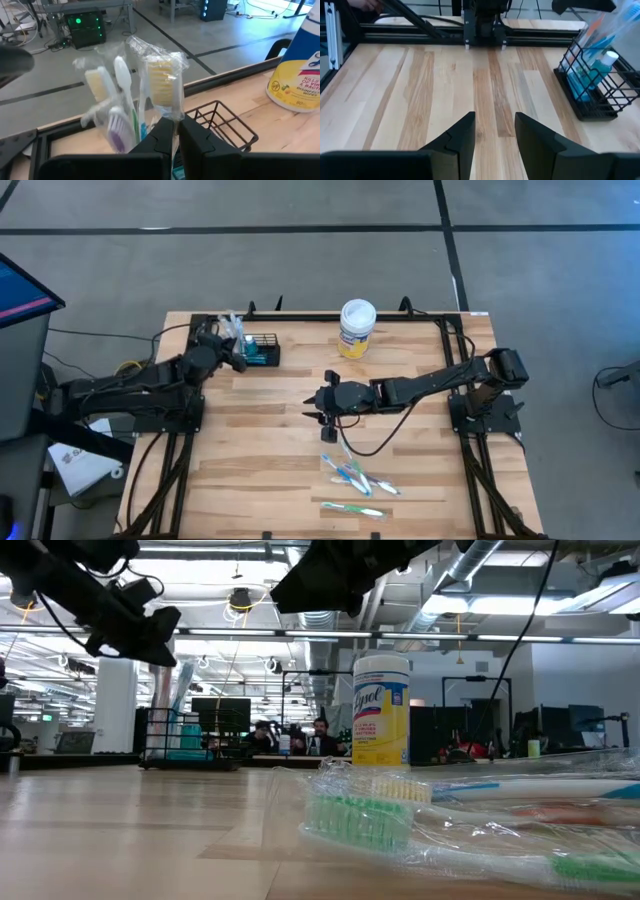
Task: Pick & Place toothbrushing station
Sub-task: Put the top orange toothbrush into the mesh organizer
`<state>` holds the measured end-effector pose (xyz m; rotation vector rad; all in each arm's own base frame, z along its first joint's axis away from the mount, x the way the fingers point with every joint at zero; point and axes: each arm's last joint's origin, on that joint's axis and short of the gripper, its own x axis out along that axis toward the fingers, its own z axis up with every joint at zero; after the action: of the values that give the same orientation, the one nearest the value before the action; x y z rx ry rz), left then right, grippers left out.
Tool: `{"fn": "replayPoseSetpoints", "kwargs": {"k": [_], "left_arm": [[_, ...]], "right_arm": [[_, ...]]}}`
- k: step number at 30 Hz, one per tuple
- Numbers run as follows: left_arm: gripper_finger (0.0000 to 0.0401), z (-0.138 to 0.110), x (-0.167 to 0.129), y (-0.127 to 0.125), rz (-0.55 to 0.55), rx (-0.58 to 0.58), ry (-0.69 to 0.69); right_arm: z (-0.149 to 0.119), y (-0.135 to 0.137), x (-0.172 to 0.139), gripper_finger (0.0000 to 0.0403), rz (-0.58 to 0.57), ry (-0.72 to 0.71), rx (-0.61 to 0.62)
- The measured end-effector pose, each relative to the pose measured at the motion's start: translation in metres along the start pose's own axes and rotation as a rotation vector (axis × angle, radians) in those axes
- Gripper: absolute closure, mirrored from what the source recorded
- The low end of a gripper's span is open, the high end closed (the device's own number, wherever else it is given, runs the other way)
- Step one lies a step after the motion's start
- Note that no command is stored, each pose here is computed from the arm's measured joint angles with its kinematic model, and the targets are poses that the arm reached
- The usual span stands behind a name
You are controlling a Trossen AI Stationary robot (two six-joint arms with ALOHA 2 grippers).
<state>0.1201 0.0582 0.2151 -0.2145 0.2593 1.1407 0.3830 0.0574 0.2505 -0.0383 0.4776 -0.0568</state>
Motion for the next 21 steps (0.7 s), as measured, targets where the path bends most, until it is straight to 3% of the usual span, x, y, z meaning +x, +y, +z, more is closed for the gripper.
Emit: {"fn": "replayPoseSetpoints", "kwargs": {"k": [14, 21], "left_arm": [[0.0393, -0.026, 0.007, 0.003, 0.012, -0.016, 0.033], [0.0366, -0.029, 0.008, 0.003, 0.006, -0.022, 0.028]], "right_arm": [[0.000, 0.000, 0.000, 0.0275, 0.000, 0.000, 0.000], [0.000, 0.000, 0.000, 0.0275, 0.000, 0.000, 0.000]]}}
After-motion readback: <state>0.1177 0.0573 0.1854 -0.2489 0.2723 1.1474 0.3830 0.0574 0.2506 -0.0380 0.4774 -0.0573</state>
